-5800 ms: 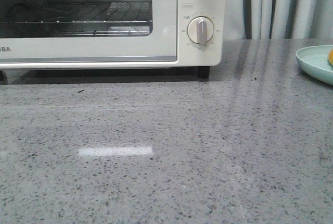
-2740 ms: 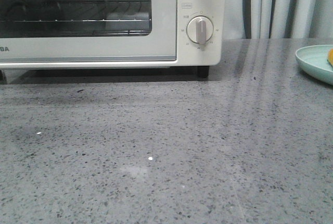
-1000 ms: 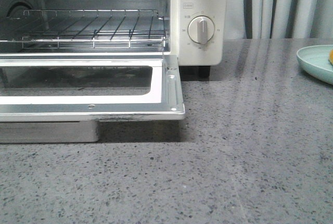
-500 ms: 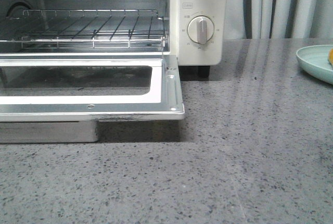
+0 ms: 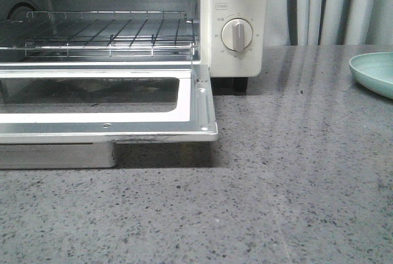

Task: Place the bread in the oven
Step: 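Lift the bread roll with the right gripper and carry it into the oven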

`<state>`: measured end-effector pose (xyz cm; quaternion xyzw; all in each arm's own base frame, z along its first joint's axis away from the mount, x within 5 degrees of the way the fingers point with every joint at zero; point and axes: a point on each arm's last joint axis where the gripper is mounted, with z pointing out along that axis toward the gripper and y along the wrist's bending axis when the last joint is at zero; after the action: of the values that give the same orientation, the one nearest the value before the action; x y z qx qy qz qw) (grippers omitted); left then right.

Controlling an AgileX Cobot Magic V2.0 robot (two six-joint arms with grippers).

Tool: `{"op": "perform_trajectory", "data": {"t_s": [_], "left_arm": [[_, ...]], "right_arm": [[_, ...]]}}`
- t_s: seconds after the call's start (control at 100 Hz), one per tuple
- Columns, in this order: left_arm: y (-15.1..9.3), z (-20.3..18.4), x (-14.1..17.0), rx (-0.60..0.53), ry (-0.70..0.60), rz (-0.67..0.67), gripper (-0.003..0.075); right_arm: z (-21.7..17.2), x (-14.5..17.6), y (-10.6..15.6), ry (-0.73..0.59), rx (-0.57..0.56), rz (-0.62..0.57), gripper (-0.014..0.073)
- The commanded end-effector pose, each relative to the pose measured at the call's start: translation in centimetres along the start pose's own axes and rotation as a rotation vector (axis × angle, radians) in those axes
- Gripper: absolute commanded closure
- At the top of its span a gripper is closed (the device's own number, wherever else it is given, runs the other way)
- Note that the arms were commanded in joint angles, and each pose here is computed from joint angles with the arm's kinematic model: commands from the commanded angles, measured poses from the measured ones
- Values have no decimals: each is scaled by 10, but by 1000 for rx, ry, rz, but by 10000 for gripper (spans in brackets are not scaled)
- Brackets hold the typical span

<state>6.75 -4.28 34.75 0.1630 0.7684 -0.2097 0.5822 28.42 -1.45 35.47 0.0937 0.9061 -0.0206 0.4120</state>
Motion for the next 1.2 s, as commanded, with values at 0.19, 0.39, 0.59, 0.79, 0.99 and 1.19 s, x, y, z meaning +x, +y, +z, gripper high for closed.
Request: {"op": "perform_trajectory", "data": {"t_s": [0.19,0.39,0.59,0.79,0.99,1.19], "left_arm": [[-2,-5,-21,3,-158,11,741],[-1,-5,-22,3,-169,11,741],[-2,-5,-22,3,-162,11,741],[-2,-4,-17,6,-115,11,741],[-2,-4,-17,6,-110,11,741],[-2,-4,-17,6,-110,11,741]], "right_arm": [[-168,-63,84,-695,-460,-200,666],[-177,-33,182,-614,-748,-469,666],[-141,16,259,-459,-806,-707,666],[-106,36,285,-354,-776,-765,666],[-78,51,301,-297,-741,-824,666],[-53,61,312,-306,-660,-942,666]]}}
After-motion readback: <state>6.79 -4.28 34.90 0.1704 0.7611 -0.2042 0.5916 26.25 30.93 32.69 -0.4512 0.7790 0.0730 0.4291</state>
